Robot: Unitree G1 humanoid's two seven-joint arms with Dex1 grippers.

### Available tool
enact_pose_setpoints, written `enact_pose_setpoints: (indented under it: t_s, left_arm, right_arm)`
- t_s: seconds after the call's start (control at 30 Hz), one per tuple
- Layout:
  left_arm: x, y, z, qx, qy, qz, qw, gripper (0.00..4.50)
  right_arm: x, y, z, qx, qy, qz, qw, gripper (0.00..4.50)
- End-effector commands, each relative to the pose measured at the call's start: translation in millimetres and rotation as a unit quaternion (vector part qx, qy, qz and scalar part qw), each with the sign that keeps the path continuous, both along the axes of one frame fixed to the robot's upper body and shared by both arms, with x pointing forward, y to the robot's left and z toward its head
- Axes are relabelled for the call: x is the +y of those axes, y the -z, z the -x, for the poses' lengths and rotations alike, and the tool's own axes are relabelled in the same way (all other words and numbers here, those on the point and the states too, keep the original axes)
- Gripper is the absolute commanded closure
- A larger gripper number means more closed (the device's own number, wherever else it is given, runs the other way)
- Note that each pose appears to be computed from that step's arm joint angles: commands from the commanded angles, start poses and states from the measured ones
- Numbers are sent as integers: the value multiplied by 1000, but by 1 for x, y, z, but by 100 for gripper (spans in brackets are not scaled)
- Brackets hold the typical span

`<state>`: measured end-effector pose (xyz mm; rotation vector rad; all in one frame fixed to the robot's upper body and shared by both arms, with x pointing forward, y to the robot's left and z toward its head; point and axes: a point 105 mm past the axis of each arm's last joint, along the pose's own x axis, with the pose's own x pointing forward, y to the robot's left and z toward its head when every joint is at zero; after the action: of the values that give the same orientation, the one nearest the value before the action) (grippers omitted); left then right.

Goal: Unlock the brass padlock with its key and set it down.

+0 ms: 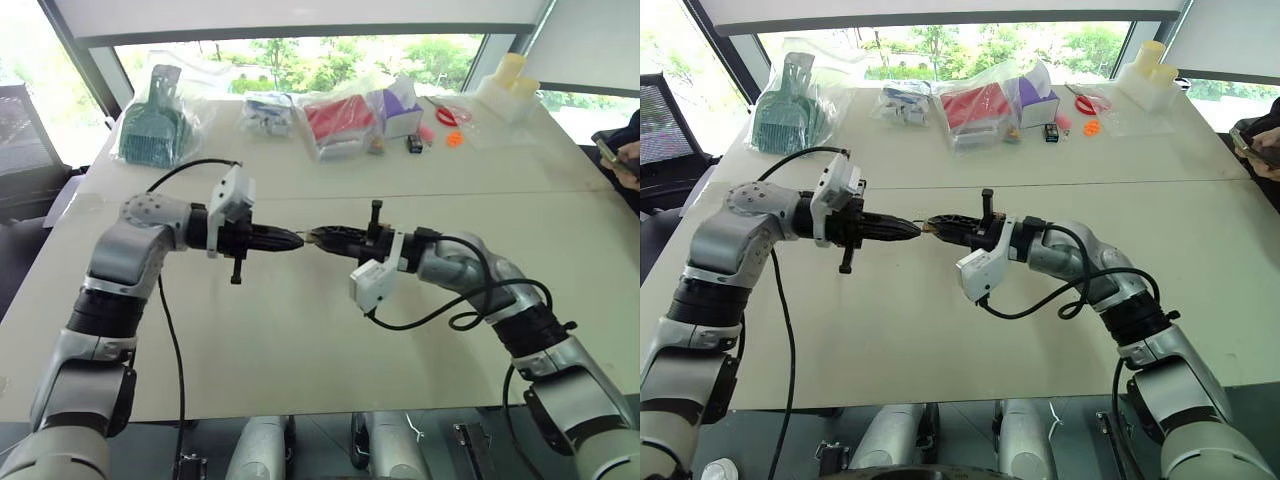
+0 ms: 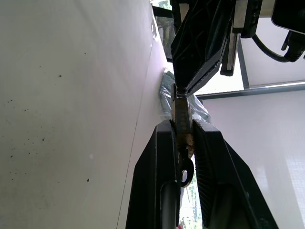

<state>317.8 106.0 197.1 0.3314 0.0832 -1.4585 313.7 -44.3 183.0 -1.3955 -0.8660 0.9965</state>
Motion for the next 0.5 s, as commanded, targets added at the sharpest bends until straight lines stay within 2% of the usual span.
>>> enact_pose_setpoints:
  t_s: [0.03, 0.5]
  left_arm:
    - [-2, 0, -1, -17, 0, -3, 1000, 449]
    - [3, 19, -16, -26, -21, -29, 999, 449]
  right_arm:
    - [4, -10, 10, -14, -19, -14, 1000, 450]
    - [5, -15, 14, -16, -19, -22, 999, 450]
